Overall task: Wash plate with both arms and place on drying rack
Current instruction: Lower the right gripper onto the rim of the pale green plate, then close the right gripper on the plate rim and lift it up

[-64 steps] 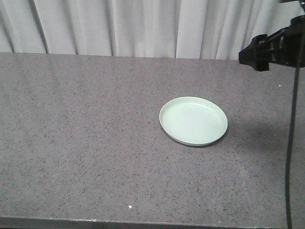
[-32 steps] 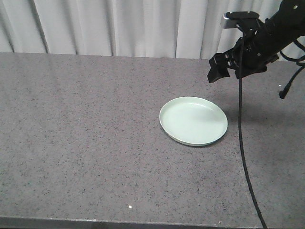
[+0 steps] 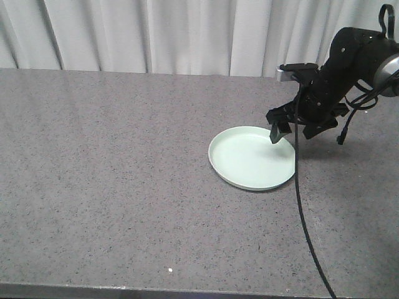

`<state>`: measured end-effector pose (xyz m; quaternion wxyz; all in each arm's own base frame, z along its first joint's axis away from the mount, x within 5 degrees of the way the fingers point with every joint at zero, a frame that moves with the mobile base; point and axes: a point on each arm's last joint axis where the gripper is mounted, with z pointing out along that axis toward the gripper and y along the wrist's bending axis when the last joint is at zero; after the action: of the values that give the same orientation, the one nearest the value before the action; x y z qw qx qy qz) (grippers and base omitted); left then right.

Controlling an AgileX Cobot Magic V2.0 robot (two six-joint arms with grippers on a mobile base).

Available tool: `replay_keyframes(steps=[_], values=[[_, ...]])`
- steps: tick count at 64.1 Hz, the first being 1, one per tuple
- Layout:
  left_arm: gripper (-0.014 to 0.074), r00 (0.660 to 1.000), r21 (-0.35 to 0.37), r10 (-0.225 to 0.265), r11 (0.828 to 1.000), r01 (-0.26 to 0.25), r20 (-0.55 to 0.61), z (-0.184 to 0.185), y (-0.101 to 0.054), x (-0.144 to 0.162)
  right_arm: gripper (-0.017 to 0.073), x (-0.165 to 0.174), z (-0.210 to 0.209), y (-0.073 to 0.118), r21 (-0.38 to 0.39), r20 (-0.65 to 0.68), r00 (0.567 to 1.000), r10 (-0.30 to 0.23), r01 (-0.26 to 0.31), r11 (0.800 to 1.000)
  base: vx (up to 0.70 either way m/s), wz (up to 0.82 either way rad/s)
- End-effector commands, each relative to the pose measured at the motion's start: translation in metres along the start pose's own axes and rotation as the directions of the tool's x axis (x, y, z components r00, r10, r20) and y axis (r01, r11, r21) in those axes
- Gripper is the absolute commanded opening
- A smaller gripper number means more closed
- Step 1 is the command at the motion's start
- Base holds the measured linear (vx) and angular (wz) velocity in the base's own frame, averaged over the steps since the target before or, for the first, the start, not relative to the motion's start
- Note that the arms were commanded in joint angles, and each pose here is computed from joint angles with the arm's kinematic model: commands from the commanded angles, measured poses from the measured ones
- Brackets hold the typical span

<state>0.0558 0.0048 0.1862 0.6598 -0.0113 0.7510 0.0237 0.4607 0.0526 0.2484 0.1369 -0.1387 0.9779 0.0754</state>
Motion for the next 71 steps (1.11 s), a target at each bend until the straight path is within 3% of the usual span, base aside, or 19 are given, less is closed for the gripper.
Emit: replay_keyframes(steps=[1,17,33,44,63,71], values=[[-0.0006,0.998,0.021,0.0,1.0,-0.001,0.055,0.001,-0.002,0.001,0.0571,-0.007,-0.029,0.002,0.028,0.093,0.996,-0.006,0.003,1.0,0.0,0.0],[-0.0006,0.998,0.021,0.0,1.0,-0.001,0.055,0.001,-0.002,0.001,0.0568,-0.007,-0.016,0.0,0.024,0.067,0.998,-0.001,-0.001,1.0,0.0,0.0],[-0.0006,0.998,0.021,0.0,1.0,-0.001,0.055,0.001,-0.002,0.001,0.0503,-0.006,-0.006,-0.002,0.024,0.044,0.999,0.004,-0.005,1.0,0.0,0.0],[-0.0006,0.998,0.021,0.0,1.0,-0.001,0.055,0.001,-0.002,0.001,0.0359,-0.005,-0.006,-0.002,0.026,0.028,1.0,0.011,-0.011,1.0,0.0,0.0],[-0.0006,0.998,0.021,0.0,1.0,-0.001,0.055,0.001,-0.002,0.001,-0.0009,-0.002,-0.006,-0.002,0.019,-0.003,1.0,0.012,-0.012,1.0,0.0,0.0],[-0.0006,0.998,0.021,0.0,1.0,-0.001,0.055,0.001,-0.002,0.001,-0.0011,-0.002,-0.006,-0.002,0.018,-0.007,1.0,0.013,-0.013,1.0,0.0,0.0]])
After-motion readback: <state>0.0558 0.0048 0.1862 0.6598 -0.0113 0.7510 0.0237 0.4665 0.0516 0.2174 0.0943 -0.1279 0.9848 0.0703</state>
